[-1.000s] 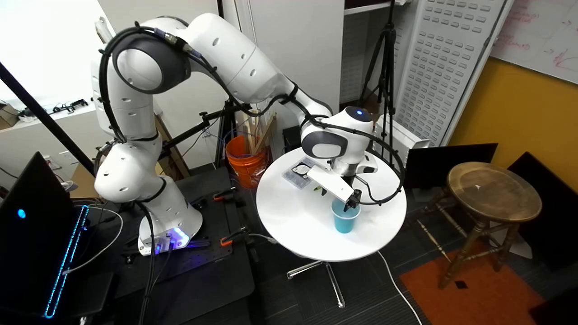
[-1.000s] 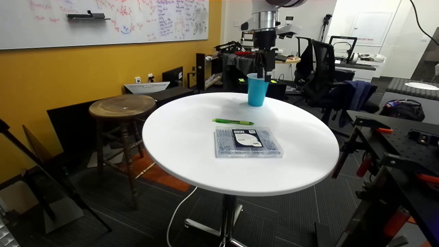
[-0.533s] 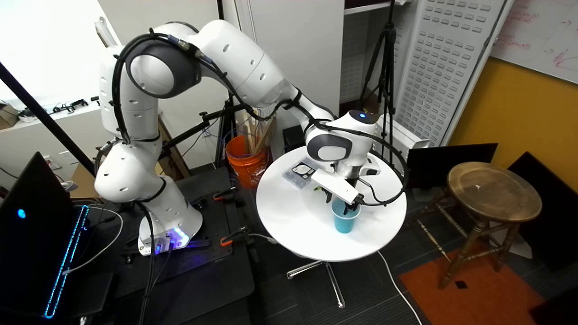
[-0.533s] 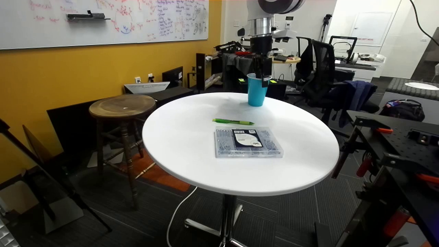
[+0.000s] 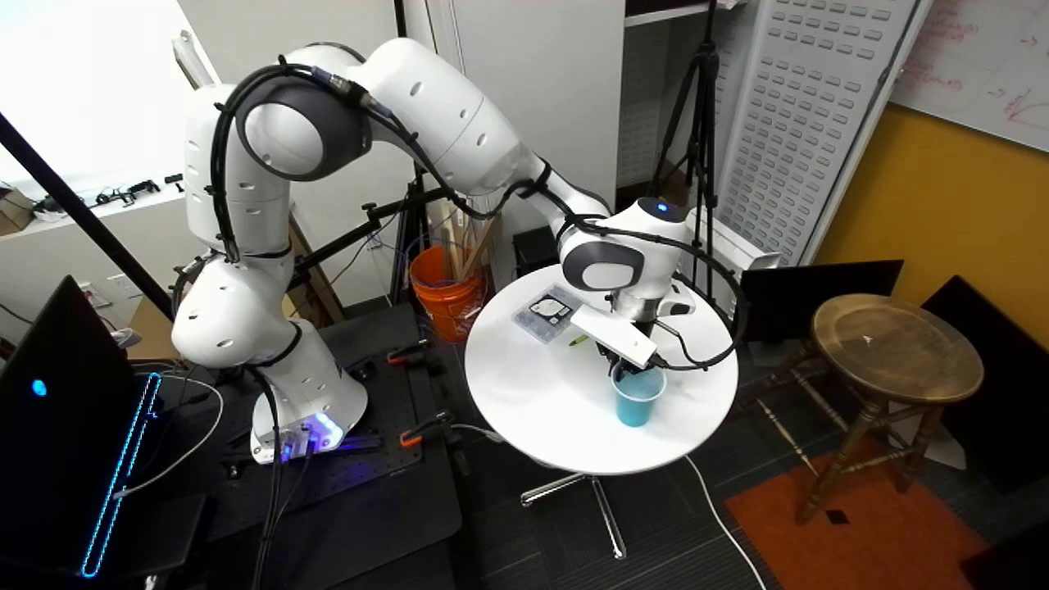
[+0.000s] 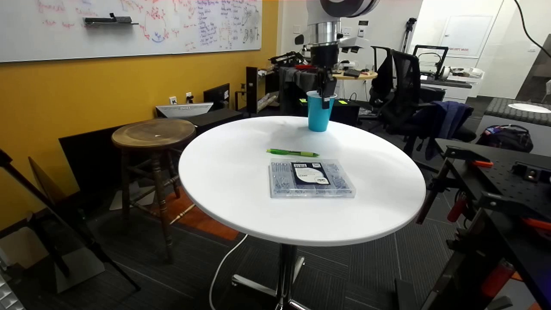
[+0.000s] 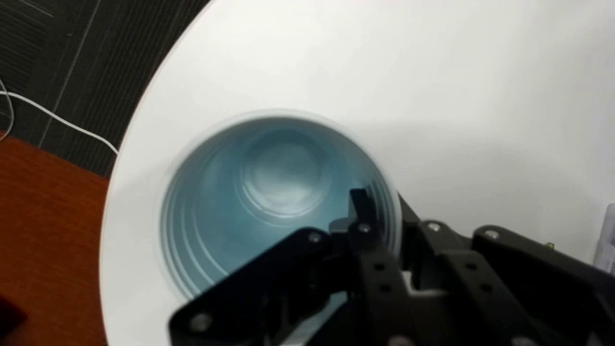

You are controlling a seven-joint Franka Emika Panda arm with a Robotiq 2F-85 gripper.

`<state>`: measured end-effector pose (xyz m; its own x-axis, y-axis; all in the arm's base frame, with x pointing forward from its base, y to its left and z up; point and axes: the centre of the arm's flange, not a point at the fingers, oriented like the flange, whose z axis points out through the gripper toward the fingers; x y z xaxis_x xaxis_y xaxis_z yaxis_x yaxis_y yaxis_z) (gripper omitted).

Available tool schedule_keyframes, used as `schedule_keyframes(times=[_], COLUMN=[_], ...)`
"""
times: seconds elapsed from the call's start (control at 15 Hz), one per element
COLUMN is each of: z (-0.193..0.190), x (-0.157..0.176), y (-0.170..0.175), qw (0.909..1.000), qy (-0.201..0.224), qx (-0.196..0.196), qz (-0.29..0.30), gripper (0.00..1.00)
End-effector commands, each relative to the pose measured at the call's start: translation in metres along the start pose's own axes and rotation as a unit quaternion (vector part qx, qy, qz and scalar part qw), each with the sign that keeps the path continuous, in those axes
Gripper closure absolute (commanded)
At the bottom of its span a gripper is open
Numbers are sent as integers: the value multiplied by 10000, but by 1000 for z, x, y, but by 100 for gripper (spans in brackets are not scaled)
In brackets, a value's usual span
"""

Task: Move the cup slightly to the left

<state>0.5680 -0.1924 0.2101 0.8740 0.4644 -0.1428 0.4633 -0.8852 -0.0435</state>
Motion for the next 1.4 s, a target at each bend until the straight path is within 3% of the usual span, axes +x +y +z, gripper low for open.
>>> schedule_keyframes(times=[0.0, 0.67, 1.0, 1.33], z=[-7, -64, -100, -105], x=[7, 21, 49, 89], y=[5, -6, -33, -64], qw=[9999, 9962, 9907, 9892], qy=[-68, 518, 930, 1119], qx=[14, -486, -674, -788], qz=[86, 510, 726, 529], gripper=[100, 99, 99, 99])
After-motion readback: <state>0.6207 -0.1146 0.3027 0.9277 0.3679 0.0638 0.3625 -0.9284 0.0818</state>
